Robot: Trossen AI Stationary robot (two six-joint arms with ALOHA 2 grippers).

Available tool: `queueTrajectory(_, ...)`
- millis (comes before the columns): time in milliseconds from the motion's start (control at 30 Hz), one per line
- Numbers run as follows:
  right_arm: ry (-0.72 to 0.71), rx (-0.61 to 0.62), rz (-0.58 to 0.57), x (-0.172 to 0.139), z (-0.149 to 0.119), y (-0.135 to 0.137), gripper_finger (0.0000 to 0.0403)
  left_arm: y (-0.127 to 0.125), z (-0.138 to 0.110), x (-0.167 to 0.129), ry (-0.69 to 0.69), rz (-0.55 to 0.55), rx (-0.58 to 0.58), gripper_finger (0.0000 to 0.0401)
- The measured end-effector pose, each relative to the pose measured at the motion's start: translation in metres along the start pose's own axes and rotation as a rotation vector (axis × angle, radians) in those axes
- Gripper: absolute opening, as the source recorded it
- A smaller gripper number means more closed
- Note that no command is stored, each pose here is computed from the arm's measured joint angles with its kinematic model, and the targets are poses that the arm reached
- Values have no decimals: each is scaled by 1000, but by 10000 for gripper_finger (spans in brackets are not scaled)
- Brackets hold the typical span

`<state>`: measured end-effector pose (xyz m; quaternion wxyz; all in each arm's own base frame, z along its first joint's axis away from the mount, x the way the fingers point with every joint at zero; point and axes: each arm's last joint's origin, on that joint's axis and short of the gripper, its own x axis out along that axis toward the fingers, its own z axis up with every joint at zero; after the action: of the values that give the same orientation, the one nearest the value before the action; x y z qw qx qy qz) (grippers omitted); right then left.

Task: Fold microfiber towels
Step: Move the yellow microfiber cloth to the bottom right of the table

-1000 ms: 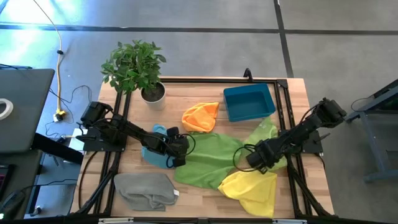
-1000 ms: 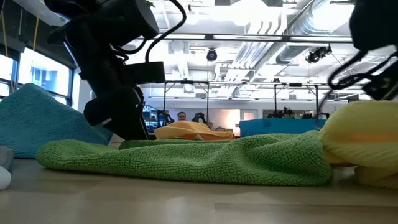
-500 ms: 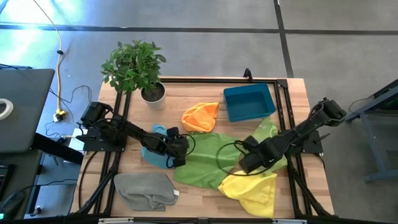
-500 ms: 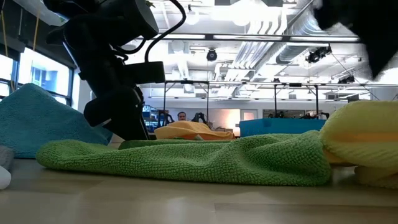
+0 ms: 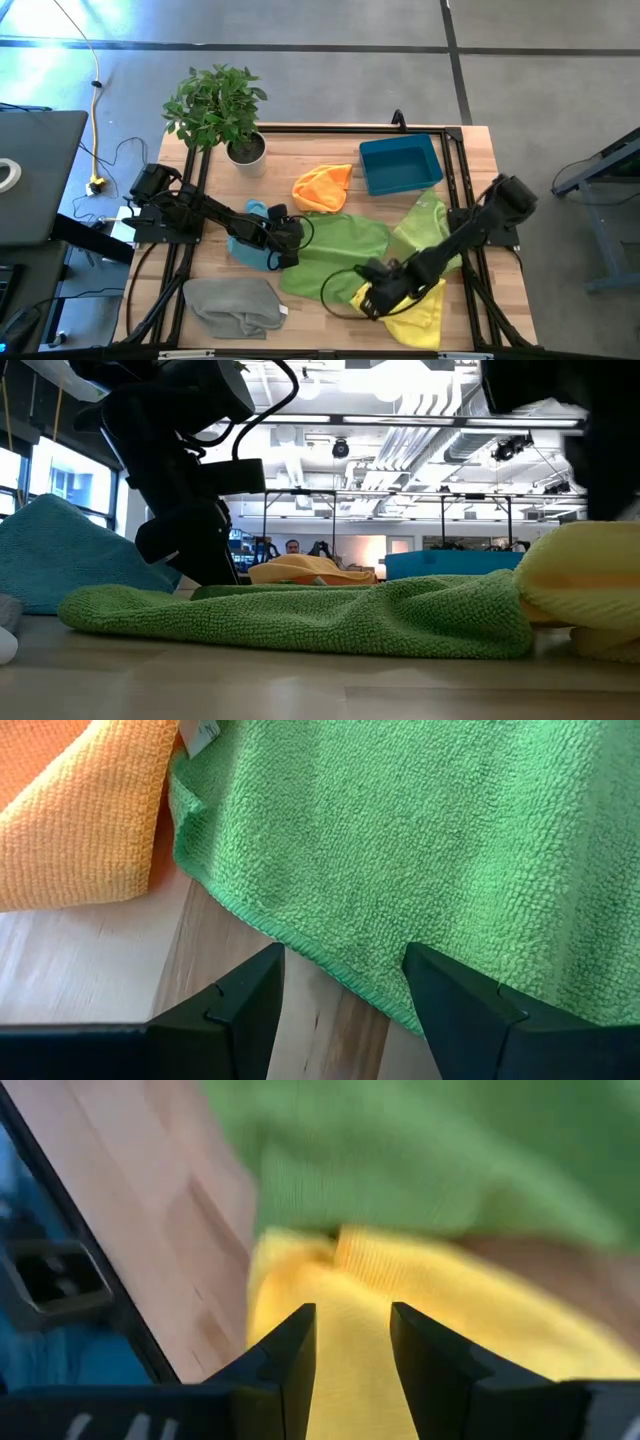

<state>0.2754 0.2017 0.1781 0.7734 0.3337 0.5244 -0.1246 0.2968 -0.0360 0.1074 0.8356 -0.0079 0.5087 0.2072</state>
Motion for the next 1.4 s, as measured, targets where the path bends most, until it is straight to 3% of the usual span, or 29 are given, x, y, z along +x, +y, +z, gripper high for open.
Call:
queueTrajectory(167, 142, -3, -50, 35, -15, -4, 124, 0, 0, 0, 0, 0, 0, 203)
queueTrajectory(300, 283, 47, -97, 44, -22, -8, 124, 0, 0, 0, -1, 0, 0, 203)
queueTrajectory(533, 443, 68, -227, 31, -47, -17, 124, 0, 0, 0, -2, 0, 1, 203)
queueTrajectory(833, 626, 193, -530, 13, -73, -39, 124, 0, 0, 0, -8, 16, 1, 203)
queueTrajectory(1200, 516, 141, -562, -14, -63, -10, 124, 0, 0, 0, -19, 20, 18, 203)
queueTrajectory(1300, 377, 99, -573, -28, -54, 1, 124, 0, 3, -3, -40, 10, 35, 203)
queueTrajectory(1400, 140, 30, -563, -38, -44, 12, 124, 1, 6, -7, -54, -35, 27, 203)
